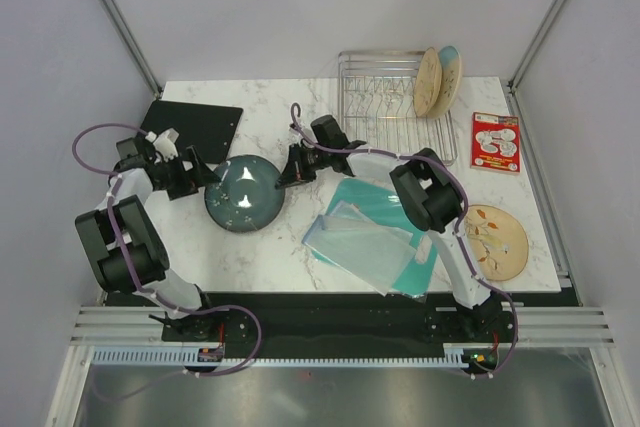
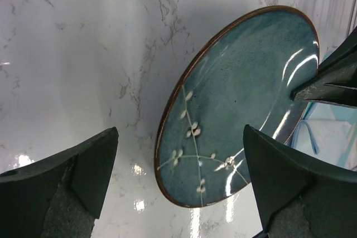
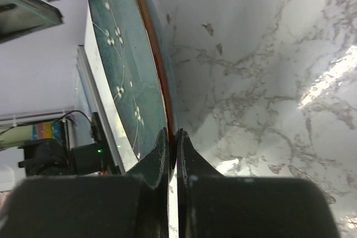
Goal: Load the plates into the dish rack
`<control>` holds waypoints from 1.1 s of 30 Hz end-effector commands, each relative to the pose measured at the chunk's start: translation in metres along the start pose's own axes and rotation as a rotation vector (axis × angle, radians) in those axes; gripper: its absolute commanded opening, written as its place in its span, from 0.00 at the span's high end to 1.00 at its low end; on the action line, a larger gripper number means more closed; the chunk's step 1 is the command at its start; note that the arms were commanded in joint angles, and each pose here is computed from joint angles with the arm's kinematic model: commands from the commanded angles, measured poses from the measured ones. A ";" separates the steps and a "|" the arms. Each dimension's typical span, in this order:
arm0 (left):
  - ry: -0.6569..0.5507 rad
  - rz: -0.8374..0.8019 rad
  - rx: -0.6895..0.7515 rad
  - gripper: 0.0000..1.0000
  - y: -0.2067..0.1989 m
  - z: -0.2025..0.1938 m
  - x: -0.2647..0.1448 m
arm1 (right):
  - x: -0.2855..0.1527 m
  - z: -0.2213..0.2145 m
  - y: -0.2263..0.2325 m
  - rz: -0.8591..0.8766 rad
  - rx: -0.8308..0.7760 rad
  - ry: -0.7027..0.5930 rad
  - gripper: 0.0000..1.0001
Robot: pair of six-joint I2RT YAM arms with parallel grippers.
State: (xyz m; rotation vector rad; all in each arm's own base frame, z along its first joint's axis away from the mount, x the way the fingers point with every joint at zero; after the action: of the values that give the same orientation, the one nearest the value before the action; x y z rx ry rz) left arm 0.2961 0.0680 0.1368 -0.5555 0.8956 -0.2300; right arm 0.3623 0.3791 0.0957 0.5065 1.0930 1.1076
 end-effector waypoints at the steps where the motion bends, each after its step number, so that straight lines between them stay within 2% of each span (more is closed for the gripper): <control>1: -0.021 -0.083 0.026 0.00 -0.005 0.009 0.007 | -0.043 0.051 0.085 0.270 -0.152 -0.143 1.00; 5: 0.005 -0.106 0.049 0.02 -0.003 0.001 0.017 | -0.047 0.055 0.098 0.326 -0.159 -0.164 1.00; 7: 0.013 -0.168 0.054 0.13 -0.007 0.002 0.018 | -0.048 0.056 0.100 0.327 -0.163 -0.169 1.00; 9: 0.026 -0.298 0.040 0.49 -0.017 0.003 0.018 | -0.047 0.055 0.101 0.319 -0.168 -0.166 1.00; 10: 0.027 -0.339 0.035 0.70 -0.022 0.007 0.016 | -0.046 0.054 0.101 0.314 -0.179 -0.159 1.00; 11: 0.023 -0.391 0.035 0.97 -0.027 0.008 0.013 | -0.045 0.052 0.099 0.301 -0.197 -0.150 1.00; 13: 0.006 -0.433 0.071 0.97 -0.033 0.011 0.008 | -0.043 0.049 0.098 0.296 -0.206 -0.141 1.00; 14: 0.001 -0.484 0.081 0.97 -0.037 0.012 0.005 | -0.043 0.048 0.097 0.291 -0.207 -0.139 0.79; 15: 0.002 -0.506 0.082 0.97 -0.037 0.012 0.005 | -0.042 0.046 0.094 0.288 -0.205 -0.132 0.66; 17: 0.014 -0.562 0.088 0.97 -0.041 0.014 0.003 | -0.041 0.043 0.091 0.293 -0.213 -0.116 0.46; 20: 0.034 -0.611 0.075 0.97 -0.041 0.018 0.004 | -0.037 0.042 0.086 0.299 -0.214 -0.105 0.38; 27: 0.049 -0.685 0.054 0.97 -0.048 0.024 -0.002 | -0.020 0.046 0.077 0.310 -0.221 -0.099 0.36; 33: 0.058 -0.681 0.069 0.97 -0.049 0.022 -0.003 | -0.008 0.046 0.075 0.322 -0.210 -0.103 0.51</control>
State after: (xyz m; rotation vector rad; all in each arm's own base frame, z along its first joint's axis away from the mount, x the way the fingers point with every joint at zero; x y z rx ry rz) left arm 0.3166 0.0488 0.1546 -0.7183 0.7946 -0.7489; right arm 0.3726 0.3895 0.1557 0.5997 0.9265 1.3168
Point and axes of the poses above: each gripper's point midway between its finger pads, its own x axis out along the fingers, its own y axis along the line the jaws close on, z = x × y, the point moved 8 cm from there along -x, back along the fingers, and after that the axes turned 3 degrees about -x, right-handed, at the moved point
